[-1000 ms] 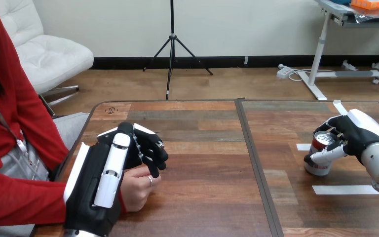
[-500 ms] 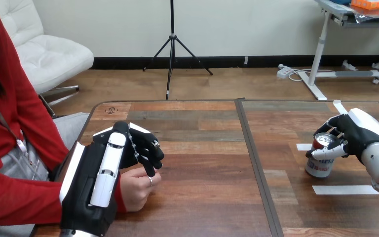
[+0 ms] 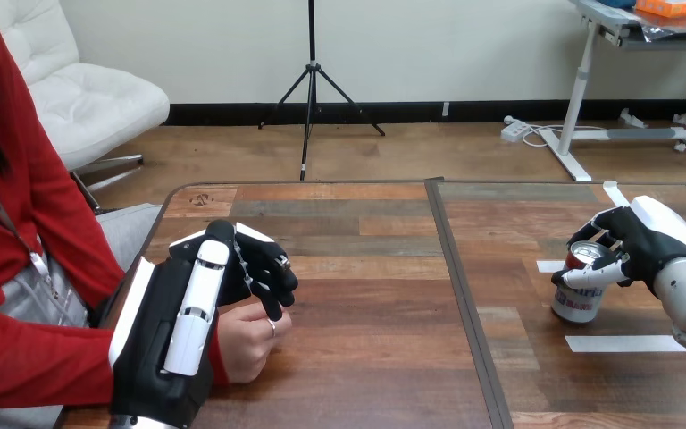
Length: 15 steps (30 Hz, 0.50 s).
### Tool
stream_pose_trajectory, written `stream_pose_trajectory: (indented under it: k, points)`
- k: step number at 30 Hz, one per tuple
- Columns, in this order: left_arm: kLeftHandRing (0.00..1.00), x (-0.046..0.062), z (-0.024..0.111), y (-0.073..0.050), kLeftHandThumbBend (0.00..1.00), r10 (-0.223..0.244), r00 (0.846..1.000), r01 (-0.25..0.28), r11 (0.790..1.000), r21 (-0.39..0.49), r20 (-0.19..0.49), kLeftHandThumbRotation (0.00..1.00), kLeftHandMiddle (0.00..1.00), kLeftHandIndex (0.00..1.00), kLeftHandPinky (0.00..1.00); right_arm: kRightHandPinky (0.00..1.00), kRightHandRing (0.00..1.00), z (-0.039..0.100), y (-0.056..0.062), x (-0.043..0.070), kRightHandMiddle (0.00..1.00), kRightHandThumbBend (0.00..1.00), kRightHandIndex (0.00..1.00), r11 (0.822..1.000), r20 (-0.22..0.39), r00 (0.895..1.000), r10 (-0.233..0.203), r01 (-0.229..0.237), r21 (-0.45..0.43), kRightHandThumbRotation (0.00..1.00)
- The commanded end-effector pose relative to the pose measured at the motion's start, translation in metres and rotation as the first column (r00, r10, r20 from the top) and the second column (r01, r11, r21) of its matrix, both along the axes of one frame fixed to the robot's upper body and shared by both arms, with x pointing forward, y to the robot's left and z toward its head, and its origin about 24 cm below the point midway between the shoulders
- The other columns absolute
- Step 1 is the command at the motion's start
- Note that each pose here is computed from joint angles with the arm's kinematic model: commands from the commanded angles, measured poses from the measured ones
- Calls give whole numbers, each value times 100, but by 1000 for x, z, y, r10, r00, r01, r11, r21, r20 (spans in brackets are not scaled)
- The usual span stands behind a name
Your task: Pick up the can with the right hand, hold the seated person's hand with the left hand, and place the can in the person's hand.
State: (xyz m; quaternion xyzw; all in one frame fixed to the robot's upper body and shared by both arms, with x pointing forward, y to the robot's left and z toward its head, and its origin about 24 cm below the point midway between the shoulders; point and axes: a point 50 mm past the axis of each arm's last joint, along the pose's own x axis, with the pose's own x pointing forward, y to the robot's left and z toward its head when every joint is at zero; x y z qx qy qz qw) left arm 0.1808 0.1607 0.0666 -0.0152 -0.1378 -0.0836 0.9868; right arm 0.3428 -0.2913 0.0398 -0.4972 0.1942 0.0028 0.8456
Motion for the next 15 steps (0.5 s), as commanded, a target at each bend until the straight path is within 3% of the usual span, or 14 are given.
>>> stream_pose_trajectory:
  k: [1, 6, 15]
  points:
    - [37, 7, 12, -1, 20, -4, 997, 5, 1000, -19, 74, 100, 41, 40, 27, 46, 55, 35, 8, 21, 59, 54, 63, 999, 123, 992, 31, -32, 7, 7]
    - [37, 7, 12, -1, 21, -6, 997, 7, 1000, -19, 75, 100, 41, 40, 27, 47, 55, 36, 7, 21, 60, 55, 63, 1000, 132, 991, 27, -28, 8, 4]
    - [37, 7, 13, -2, 21, -7, 997, 9, 1000, -28, 77, 100, 41, 40, 27, 41, 47, 38, 7, 21, 52, 59, 56, 1000, 151, 988, 27, -28, 7, 0]
